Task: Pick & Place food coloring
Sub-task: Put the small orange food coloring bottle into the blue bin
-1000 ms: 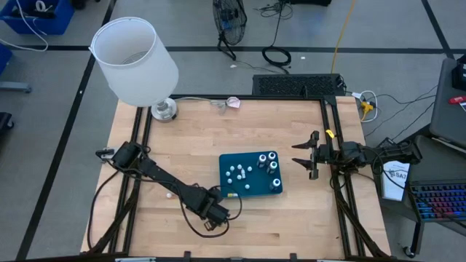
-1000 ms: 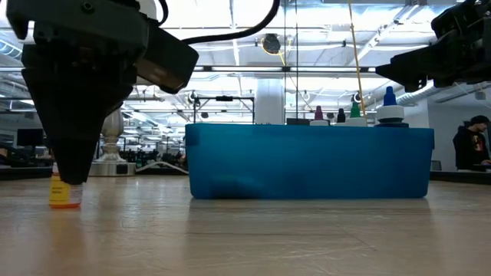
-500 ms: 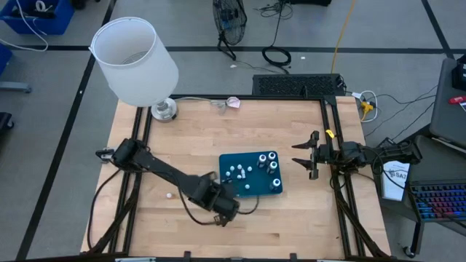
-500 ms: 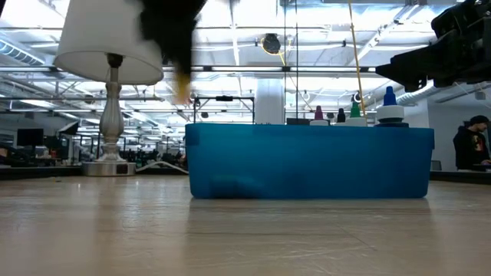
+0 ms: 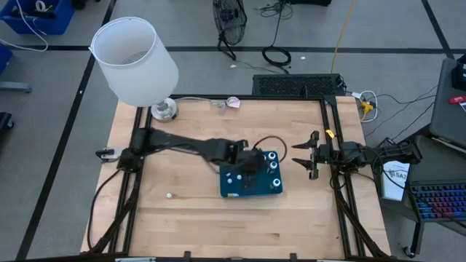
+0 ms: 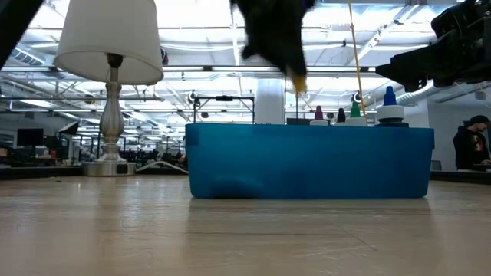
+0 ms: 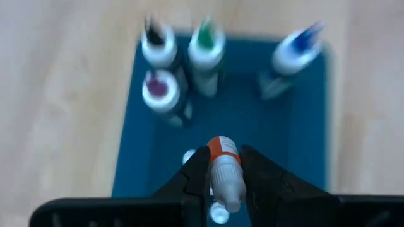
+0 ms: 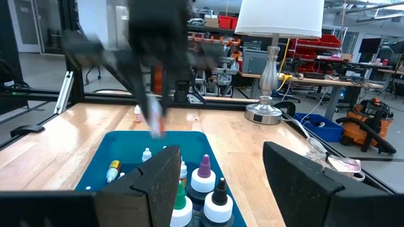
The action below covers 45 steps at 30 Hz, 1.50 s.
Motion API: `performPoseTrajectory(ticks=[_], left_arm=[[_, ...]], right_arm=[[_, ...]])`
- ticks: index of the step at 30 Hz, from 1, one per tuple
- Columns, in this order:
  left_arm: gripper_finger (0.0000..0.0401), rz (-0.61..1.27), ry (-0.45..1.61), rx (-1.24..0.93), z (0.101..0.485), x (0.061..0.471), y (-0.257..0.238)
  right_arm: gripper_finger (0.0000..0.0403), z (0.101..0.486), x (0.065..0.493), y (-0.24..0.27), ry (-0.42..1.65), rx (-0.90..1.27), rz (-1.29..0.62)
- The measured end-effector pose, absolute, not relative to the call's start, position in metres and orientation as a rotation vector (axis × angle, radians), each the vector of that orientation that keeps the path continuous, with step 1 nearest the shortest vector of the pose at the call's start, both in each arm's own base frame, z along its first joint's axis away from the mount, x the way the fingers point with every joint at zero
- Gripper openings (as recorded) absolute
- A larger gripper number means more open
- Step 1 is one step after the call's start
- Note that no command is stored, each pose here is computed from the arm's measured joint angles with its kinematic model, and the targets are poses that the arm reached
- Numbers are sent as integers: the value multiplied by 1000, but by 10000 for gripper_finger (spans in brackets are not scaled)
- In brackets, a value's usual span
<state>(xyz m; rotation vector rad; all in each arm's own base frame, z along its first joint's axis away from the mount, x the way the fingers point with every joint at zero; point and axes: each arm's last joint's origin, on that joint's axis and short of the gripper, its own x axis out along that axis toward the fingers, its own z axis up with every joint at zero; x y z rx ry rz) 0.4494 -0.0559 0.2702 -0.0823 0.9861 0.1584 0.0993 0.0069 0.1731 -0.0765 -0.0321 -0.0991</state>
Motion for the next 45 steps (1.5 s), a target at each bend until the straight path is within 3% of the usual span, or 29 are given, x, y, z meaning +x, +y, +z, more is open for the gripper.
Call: performPoseTrajectory(ticks=[9,21,33,45], left_arm=[[68,81,1210,-187,194,469,-41],[67,73,1285,-225,158,476,-45],[192,62,1230,-229,177,480,-46],[188,59,1213,-220,237,482,-48]], right_arm=[[212,173,99,7,-32,-76,-99],[212,173,99,7,-32,-76,-100],[212,173,99,7,-33,-76,-100],[212,173,99,7,-33,-76,-100]])
